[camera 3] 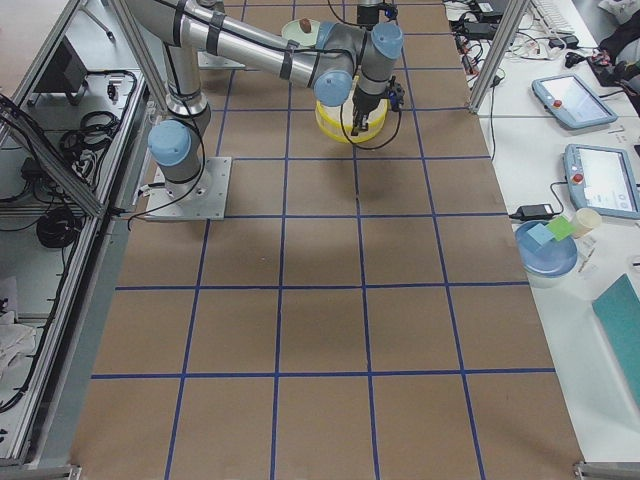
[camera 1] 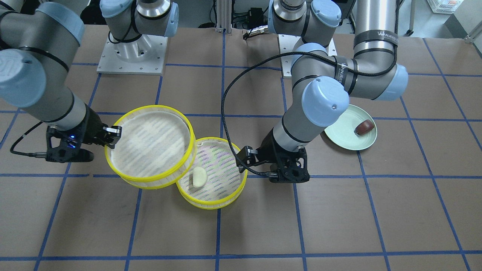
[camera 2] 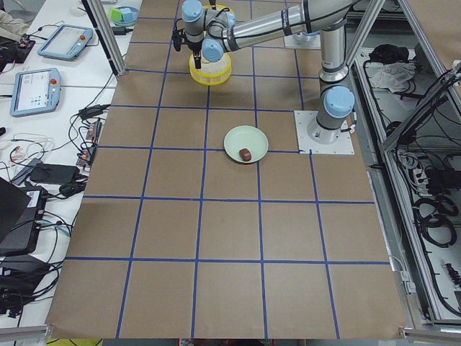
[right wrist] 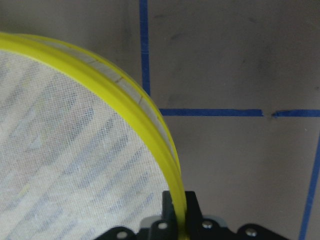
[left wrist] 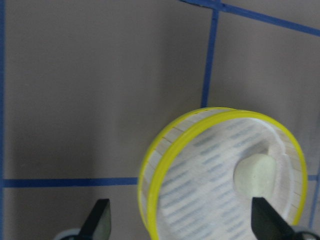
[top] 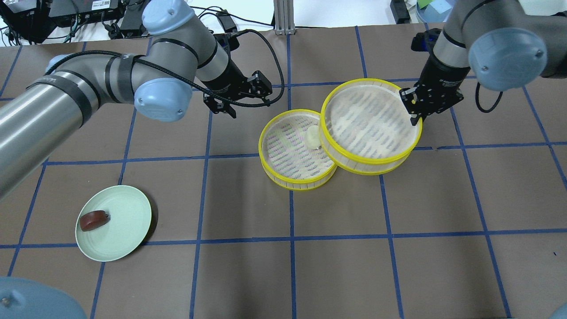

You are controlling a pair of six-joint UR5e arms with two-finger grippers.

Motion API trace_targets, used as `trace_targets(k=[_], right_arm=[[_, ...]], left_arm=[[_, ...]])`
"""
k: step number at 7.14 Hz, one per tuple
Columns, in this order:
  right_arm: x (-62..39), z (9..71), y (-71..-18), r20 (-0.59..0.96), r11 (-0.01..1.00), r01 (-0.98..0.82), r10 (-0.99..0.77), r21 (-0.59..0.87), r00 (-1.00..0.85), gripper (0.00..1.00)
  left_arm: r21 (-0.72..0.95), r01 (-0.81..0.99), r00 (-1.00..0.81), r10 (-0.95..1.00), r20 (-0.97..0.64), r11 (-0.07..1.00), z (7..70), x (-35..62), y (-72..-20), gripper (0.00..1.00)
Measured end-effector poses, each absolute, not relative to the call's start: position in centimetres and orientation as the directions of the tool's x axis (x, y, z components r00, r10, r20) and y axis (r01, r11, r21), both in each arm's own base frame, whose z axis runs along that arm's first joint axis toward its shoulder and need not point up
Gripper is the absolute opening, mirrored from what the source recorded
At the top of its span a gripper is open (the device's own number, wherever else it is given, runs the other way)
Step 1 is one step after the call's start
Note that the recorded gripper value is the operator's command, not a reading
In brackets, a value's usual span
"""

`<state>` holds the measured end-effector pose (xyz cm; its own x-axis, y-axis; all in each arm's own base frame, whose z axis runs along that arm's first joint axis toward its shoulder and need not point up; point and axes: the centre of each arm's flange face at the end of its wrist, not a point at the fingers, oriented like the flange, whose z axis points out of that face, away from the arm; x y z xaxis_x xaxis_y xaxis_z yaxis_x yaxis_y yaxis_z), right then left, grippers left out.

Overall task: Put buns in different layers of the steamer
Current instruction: 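Set top tier back on lower tier with right gripper while left withdraws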

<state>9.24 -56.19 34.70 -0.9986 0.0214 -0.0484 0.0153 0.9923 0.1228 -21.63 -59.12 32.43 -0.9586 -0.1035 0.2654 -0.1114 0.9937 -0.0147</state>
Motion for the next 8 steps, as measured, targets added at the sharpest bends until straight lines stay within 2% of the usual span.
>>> trace_targets(k=[3,5,6,8], right_arm=[[18.4,31.5,-56.9,-0.016,0.990,0.116,0.118,0.079,-0.993,0.00],[21.7,29.5,-56.9,0.006,0.991,0.116,0.116,0.069,-0.993,0.00],[22.2,29.0,-56.9,0.007,0.991,0.114,0.114,0.070,-0.993,0.00],[22.6,28.8,-56.9,0.004,0.991,0.113,0.113,0.070,-0.994,0.00]], left_arm=[[0.011,-0.071,-0.990,-0.072,0.119,0.997,36.1,-13.0,-57.9,1.00],[0.065,0.008,-1.000,0.007,0.019,0.998,38.0,-6.3,-56.3,1.00],[0.105,0.057,-0.998,0.058,-0.007,0.993,38.5,-3.5,-55.3,1.00],[0.203,0.151,-0.989,0.146,0.039,0.967,37.7,2.6,-53.2,1.00]])
